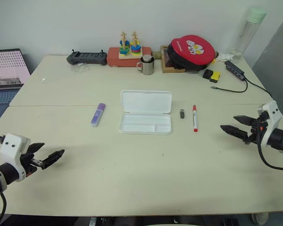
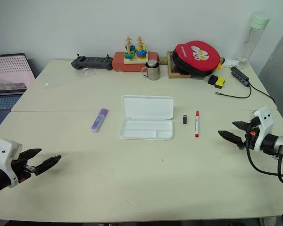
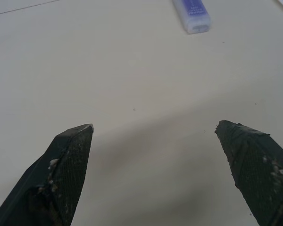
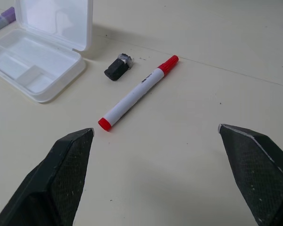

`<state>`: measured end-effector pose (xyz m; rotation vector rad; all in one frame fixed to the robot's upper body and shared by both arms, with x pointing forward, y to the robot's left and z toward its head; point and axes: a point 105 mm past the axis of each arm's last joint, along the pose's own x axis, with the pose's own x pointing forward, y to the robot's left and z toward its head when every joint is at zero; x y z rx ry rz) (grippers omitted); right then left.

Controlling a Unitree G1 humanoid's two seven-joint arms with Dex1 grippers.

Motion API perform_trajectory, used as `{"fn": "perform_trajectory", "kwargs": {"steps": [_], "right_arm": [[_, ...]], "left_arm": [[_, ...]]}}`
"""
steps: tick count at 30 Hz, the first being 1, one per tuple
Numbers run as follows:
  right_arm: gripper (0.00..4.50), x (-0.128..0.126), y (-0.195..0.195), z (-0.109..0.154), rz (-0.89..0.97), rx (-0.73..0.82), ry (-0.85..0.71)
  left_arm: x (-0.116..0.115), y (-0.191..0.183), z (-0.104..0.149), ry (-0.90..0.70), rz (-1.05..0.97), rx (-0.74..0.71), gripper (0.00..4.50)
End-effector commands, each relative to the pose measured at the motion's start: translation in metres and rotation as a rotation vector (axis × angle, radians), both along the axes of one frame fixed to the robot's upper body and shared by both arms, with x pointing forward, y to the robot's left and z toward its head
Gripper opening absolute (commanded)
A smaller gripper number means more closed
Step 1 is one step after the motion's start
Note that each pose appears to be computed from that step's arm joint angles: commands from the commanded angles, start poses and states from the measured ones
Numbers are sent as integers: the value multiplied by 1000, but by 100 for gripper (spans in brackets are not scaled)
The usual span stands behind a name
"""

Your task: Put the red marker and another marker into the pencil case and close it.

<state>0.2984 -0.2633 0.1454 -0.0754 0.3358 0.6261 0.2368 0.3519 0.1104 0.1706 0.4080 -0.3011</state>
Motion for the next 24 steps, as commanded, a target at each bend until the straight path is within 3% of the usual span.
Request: {"fn": "perform_trajectory", "kwargs": {"steps": [1,24], "right_arm": [[445,-9,3,10,40,-9,-19],[445,-29,4,-1,48,-6,31]], "left_arm": [[7,1,15,-24,-15,37,450],[13,-19,10,43,-54,55,450]]}}
